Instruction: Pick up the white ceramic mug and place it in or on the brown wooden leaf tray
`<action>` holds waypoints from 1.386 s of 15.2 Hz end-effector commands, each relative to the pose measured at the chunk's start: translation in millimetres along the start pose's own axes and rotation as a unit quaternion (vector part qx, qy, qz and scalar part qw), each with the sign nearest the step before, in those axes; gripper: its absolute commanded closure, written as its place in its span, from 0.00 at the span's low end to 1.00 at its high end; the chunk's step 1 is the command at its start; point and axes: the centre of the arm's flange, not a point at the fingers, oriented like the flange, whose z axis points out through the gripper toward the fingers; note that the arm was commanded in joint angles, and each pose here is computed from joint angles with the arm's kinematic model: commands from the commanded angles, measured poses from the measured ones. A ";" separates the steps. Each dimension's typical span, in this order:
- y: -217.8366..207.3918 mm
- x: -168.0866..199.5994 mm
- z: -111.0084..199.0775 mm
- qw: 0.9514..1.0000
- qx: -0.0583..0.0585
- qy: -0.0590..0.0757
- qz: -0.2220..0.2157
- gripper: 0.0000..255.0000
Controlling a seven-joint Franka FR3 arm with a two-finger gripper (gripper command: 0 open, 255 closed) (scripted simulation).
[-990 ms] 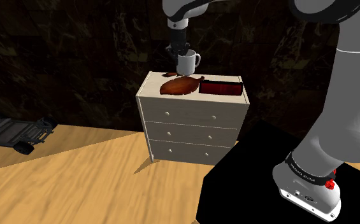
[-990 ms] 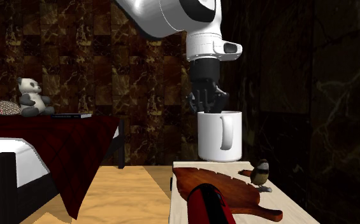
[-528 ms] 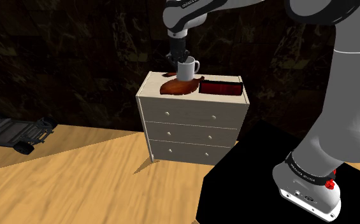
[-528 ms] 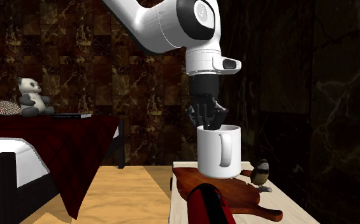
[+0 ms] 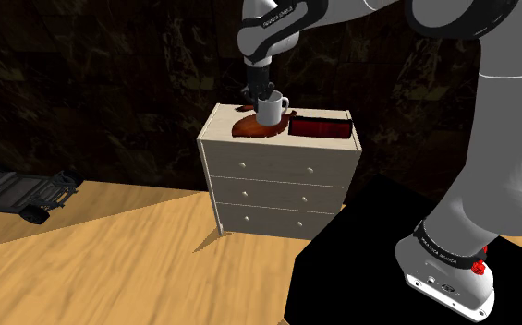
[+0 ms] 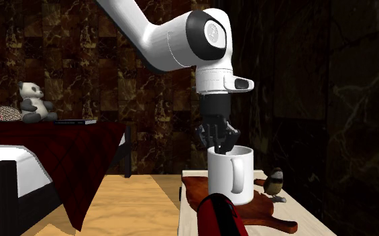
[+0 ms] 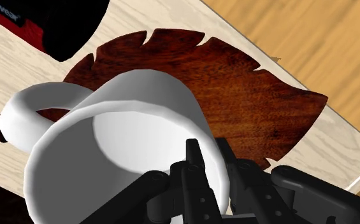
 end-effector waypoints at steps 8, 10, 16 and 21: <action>0.2 0.0 0.7 1.000 0.000 0.000 0.000 0.00; 0.2 0.0 0.7 1.000 0.000 0.000 0.000 0.00; 0.2 -0.1 -49.4 1.000 0.000 0.000 0.000 0.00; 0.2 -0.1 -49.4 1.000 0.000 0.000 0.000 0.00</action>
